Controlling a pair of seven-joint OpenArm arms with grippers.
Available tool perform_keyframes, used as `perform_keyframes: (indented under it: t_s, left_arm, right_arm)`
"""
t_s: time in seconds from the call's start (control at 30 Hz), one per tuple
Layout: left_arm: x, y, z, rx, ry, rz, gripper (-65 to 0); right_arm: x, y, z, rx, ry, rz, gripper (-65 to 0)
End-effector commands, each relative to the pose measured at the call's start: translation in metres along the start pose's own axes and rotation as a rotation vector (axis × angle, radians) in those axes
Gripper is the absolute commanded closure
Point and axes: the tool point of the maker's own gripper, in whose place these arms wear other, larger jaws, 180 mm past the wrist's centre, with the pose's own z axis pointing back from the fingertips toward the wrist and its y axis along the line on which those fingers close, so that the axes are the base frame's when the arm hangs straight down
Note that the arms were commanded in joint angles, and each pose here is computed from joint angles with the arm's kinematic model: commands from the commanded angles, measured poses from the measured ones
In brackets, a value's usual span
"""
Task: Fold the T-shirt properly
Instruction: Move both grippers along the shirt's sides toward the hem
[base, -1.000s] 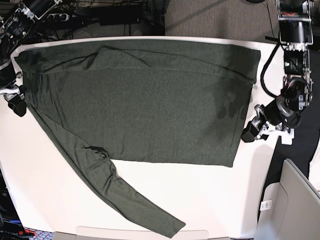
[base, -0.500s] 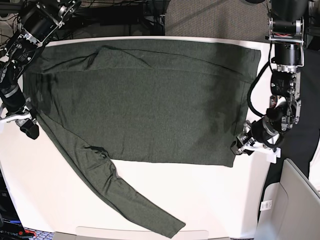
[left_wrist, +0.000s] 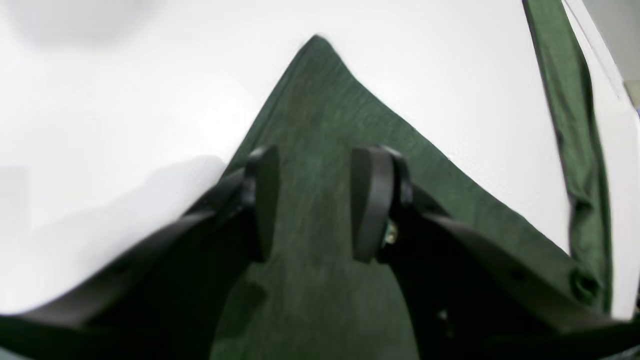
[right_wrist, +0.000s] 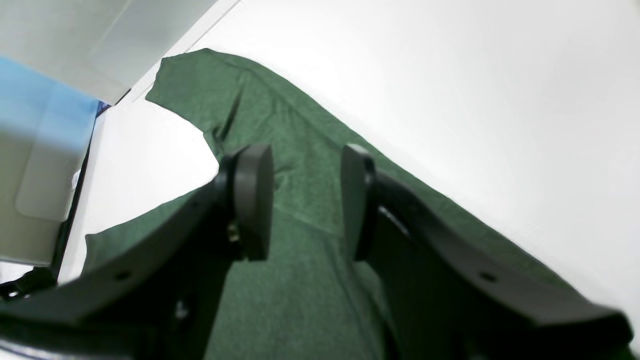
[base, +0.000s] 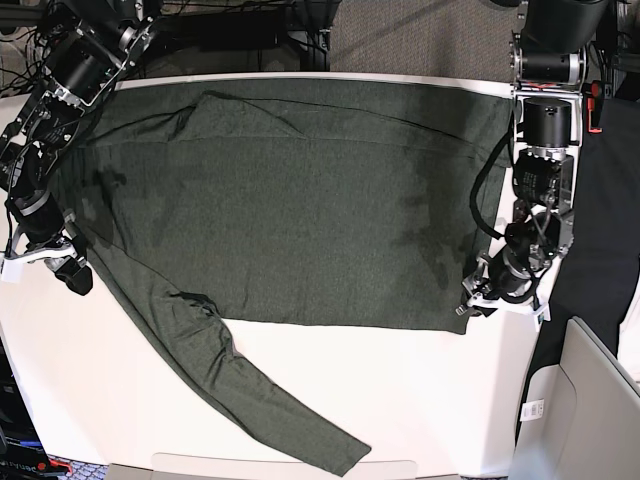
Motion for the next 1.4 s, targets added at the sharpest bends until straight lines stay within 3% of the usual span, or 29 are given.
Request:
perform_keyframes:
  t_s: [0.0, 0.43, 0.73, 0.93, 1.13, 1.37]
  left_arm:
    - [0.023, -0.007, 0.000, -0.005, -0.068, -0.019, -23.1]
    - [0.019, 0.012, -0.019, 0.112, -0.191, -0.108, -23.1]
    - [0.014, 0.022, -0.025, 0.142, -0.174, -0.102, -23.1]
    - [-0.011, 0.005, -0.032, 0.114, -0.119, -0.204, -23.1]
    - [-0.024, -0.003, -0.030, 0.089, -0.104, -0.238, -23.0]
    - [-0.023, -0.012, -0.023, 0.058, -0.120, -0.247, -12.1]
  right_arm:
    - [0.023, 0.007, 0.002, 0.025, -0.062, 0.021, -23.5]
    - [0.022, 0.007, 0.003, 0.025, -0.060, 0.021, -23.5]
    - [0.022, 0.007, 0.003, 0.027, -0.061, 0.020, -23.5]
    - [0.022, 0.008, 0.002, 0.028, -0.063, 0.020, -23.5]
    - [0.022, 0.007, 0.003, 0.027, -0.061, 0.020, -23.5]
    - [0.022, 0.008, 0.002, 0.029, -0.062, 0.017, -23.5]
